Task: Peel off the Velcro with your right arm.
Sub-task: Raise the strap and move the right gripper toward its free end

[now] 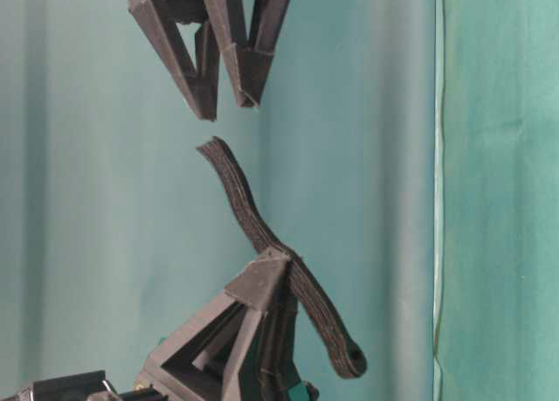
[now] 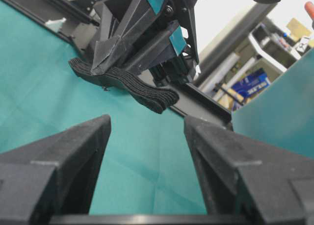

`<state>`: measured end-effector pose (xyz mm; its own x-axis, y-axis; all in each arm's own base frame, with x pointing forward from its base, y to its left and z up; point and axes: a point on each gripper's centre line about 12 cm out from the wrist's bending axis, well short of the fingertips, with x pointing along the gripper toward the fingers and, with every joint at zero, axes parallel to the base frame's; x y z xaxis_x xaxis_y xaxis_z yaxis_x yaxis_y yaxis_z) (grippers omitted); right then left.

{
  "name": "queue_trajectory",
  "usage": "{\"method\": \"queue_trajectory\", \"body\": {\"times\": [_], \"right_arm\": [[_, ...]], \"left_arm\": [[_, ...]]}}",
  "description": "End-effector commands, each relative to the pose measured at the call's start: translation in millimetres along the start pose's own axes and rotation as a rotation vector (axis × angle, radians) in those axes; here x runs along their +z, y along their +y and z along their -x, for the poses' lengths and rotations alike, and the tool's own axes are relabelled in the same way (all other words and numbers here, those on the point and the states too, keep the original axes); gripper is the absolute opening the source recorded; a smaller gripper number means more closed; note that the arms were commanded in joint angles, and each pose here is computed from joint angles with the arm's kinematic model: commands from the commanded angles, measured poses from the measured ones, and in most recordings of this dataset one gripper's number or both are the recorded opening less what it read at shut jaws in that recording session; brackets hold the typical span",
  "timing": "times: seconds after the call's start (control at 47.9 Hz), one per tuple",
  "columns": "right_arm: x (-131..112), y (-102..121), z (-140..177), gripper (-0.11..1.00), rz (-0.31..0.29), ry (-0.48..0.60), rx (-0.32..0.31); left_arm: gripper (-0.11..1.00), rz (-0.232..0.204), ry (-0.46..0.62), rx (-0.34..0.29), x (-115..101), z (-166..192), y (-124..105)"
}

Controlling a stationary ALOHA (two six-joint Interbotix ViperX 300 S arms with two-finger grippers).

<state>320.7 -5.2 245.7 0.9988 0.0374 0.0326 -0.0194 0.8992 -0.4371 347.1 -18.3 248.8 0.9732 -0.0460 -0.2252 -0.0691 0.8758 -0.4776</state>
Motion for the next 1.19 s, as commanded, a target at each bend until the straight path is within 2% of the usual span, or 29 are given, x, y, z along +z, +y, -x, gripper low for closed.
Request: {"method": "queue_trajectory", "body": {"times": [0.0,0.418,0.668,1.17], "right_arm": [[8.8,-3.2,-5.2,0.27,0.007,-0.038,-0.012],[7.9,-1.5,-11.2,0.27,0.014,-0.058,-0.009],[4.7,2.9,-17.5,0.27,0.031,-0.053,0.015],[0.0,5.2,-14.4,0.27,0.025,-0.039,0.021]], "left_arm": [[0.1,0.001,-0.032,-0.018,8.7,2.6,-5.3],[0.1,0.003,-0.029,-0.013,7.6,3.0,-3.5],[0.1,0.005,-0.029,-0.005,7.3,3.4,-0.3],[0.1,0.006,-0.032,-0.003,8.7,3.1,0.1]]}}
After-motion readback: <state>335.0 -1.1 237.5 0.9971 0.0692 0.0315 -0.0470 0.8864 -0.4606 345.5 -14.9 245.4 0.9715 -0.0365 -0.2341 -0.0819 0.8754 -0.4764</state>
